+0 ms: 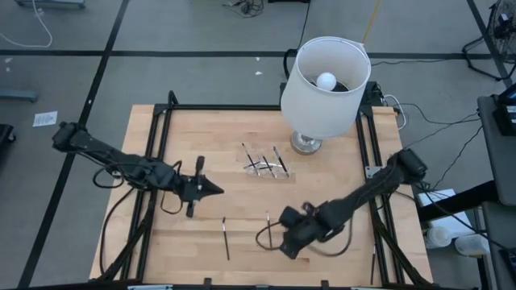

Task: Pick & Place Makeup Brushes
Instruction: Put the black liner brush into the transparent organizer

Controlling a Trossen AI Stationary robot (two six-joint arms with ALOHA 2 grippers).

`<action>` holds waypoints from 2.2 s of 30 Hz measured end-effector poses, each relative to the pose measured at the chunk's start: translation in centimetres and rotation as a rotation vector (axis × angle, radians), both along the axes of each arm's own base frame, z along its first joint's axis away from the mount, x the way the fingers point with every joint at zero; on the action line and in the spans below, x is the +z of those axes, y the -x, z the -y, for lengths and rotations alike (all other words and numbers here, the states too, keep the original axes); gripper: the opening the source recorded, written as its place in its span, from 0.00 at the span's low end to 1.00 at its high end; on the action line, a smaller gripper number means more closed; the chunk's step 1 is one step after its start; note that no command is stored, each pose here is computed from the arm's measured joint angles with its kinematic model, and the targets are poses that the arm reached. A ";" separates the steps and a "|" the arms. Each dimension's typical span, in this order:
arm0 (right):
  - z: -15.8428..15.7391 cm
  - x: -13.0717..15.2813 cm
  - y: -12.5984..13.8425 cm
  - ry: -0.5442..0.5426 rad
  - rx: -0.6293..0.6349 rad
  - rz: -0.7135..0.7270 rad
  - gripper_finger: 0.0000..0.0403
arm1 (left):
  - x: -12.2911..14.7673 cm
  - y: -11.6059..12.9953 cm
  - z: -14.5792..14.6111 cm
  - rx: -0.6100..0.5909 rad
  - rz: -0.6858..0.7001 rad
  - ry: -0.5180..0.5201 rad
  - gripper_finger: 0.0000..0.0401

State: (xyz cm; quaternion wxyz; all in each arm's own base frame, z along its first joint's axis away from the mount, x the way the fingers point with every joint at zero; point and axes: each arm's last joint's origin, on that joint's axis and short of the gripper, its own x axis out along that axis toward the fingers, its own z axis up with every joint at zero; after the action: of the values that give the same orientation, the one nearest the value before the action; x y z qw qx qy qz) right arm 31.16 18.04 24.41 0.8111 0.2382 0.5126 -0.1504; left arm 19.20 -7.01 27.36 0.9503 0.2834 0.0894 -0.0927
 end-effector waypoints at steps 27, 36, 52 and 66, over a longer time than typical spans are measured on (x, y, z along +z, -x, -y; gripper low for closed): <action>5.0 -4.7 -3.5 -0.091 -0.299 -0.205 0.40 | 0.2 -0.5 -2.7 0.033 0.050 -0.027 0.09; 2.4 -5.7 -1.2 -0.108 -0.394 -0.331 0.42 | -0.1 -0.5 -2.7 0.039 0.015 0.003 0.09; 1.7 -12.0 2.6 -0.174 -0.471 -0.363 0.43 | 0.0 -0.5 -2.7 0.042 0.017 0.025 0.09; 2.7 -13.8 4.2 -0.127 -0.435 -0.444 0.28 | -0.1 -0.5 -2.7 0.042 0.012 0.033 0.09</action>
State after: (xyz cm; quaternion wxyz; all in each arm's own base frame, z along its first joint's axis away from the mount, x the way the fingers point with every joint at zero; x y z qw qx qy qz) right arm 26.97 15.33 10.66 0.6119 0.3536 0.6224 -0.3363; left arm 19.67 -4.32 27.30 0.9571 0.2663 0.0880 -0.0723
